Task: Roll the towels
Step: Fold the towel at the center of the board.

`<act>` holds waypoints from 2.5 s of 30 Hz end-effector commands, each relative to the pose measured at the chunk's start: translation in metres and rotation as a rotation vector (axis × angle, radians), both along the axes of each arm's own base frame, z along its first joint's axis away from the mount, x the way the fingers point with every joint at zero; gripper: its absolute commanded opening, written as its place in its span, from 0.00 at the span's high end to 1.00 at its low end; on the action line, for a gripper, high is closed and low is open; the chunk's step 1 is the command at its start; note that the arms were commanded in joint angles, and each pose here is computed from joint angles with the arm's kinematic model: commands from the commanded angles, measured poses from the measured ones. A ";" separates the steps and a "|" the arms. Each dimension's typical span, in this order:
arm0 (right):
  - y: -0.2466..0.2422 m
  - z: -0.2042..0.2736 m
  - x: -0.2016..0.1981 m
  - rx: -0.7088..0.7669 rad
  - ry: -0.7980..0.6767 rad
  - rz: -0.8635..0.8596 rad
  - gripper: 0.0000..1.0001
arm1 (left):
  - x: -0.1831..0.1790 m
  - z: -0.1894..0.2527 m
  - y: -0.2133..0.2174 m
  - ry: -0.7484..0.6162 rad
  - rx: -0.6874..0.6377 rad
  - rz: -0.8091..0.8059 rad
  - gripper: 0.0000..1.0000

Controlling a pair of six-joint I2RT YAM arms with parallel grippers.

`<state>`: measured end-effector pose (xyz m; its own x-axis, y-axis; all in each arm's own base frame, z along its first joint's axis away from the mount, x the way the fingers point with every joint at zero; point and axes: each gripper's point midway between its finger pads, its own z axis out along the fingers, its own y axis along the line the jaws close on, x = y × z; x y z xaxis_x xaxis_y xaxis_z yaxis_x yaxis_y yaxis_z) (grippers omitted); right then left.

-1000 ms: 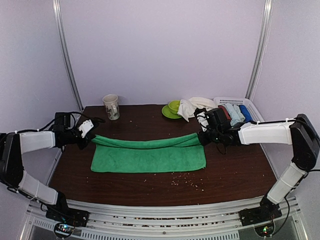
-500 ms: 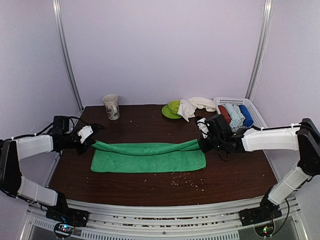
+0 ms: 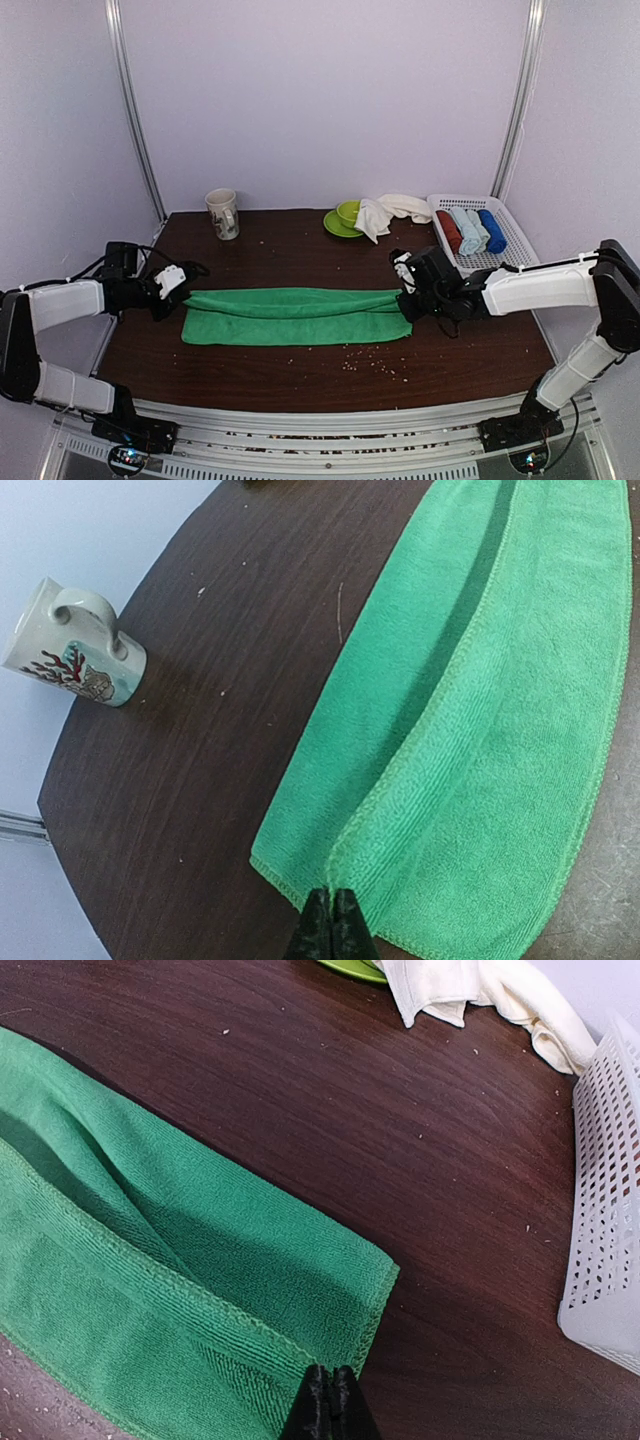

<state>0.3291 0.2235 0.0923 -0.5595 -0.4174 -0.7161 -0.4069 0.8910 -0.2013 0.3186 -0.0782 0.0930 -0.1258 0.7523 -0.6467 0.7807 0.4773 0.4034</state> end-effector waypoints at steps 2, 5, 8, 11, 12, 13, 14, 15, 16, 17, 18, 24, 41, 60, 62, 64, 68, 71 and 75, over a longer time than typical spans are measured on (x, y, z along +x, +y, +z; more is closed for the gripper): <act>-0.005 0.006 -0.013 -0.069 -0.084 0.019 1.00 | -0.006 -0.001 -0.001 -0.020 0.004 -0.040 1.00; -0.003 0.008 -0.019 -0.073 -0.126 0.064 1.00 | -0.008 -0.004 -0.003 -0.014 0.002 -0.055 1.00; -0.005 0.008 -0.021 -0.099 -0.146 0.090 1.00 | -0.011 -0.009 -0.003 -0.011 0.008 -0.064 1.00; -0.002 0.007 -0.026 -0.118 -0.159 0.135 1.00 | -0.014 -0.013 -0.003 -0.024 0.021 -0.073 1.00; 0.000 0.007 -0.028 -0.126 -0.163 0.159 1.00 | -0.016 -0.013 -0.003 -0.033 0.026 -0.078 1.00; 0.001 0.007 -0.030 -0.131 -0.171 0.176 1.00 | -0.017 -0.014 -0.003 -0.043 0.029 -0.082 1.00; 0.002 0.004 -0.034 -0.143 -0.172 0.201 1.00 | -0.020 -0.016 -0.003 -0.052 0.032 -0.083 1.00; 0.005 0.002 -0.037 -0.151 -0.175 0.228 1.00 | -0.021 -0.016 -0.003 -0.066 0.036 -0.085 1.00; 0.005 0.000 -0.040 -0.160 -0.180 0.252 1.00 | -0.023 -0.016 -0.003 -0.076 0.038 -0.090 1.00; 0.005 -0.001 -0.042 -0.170 -0.188 0.265 1.00 | -0.023 -0.016 -0.003 -0.086 0.040 -0.091 1.00; 0.006 -0.001 -0.044 -0.175 -0.198 0.271 1.00 | -0.024 -0.016 -0.003 -0.093 0.041 -0.094 1.00; 0.003 -0.002 -0.051 -0.229 -0.250 0.300 1.00 | -0.024 -0.019 -0.003 -0.084 0.047 -0.097 1.00; -0.006 -0.012 -0.060 -0.312 -0.266 0.302 1.00 | -0.036 -0.025 -0.001 -0.095 0.078 -0.138 1.00; -0.002 -0.027 -0.073 -0.369 -0.232 0.335 0.94 | -0.049 -0.035 -0.003 -0.063 0.101 -0.194 0.92; -0.002 -0.029 -0.074 -0.375 -0.226 0.338 0.87 | -0.049 -0.035 -0.003 -0.059 0.106 -0.200 0.89; -0.002 -0.029 -0.075 -0.378 -0.224 0.335 0.80 | -0.051 -0.035 -0.003 -0.056 0.110 -0.207 0.85; -0.003 -0.029 -0.075 -0.383 -0.218 0.327 0.69 | -0.053 -0.034 -0.002 -0.052 0.122 -0.212 0.73; -0.003 -0.027 -0.074 -0.379 -0.219 0.315 0.59 | -0.053 -0.032 -0.001 -0.052 0.132 -0.216 0.61; -0.005 -0.012 -0.071 -0.356 -0.247 0.275 0.11 | -0.054 -0.021 0.001 -0.069 0.150 -0.223 0.40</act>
<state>0.2524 0.2188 0.0607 -0.2175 -0.7958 -0.5652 -0.5706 0.5734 -0.5879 0.2587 -0.0799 0.0522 0.0560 0.8400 -0.5396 0.8495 0.2439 0.4678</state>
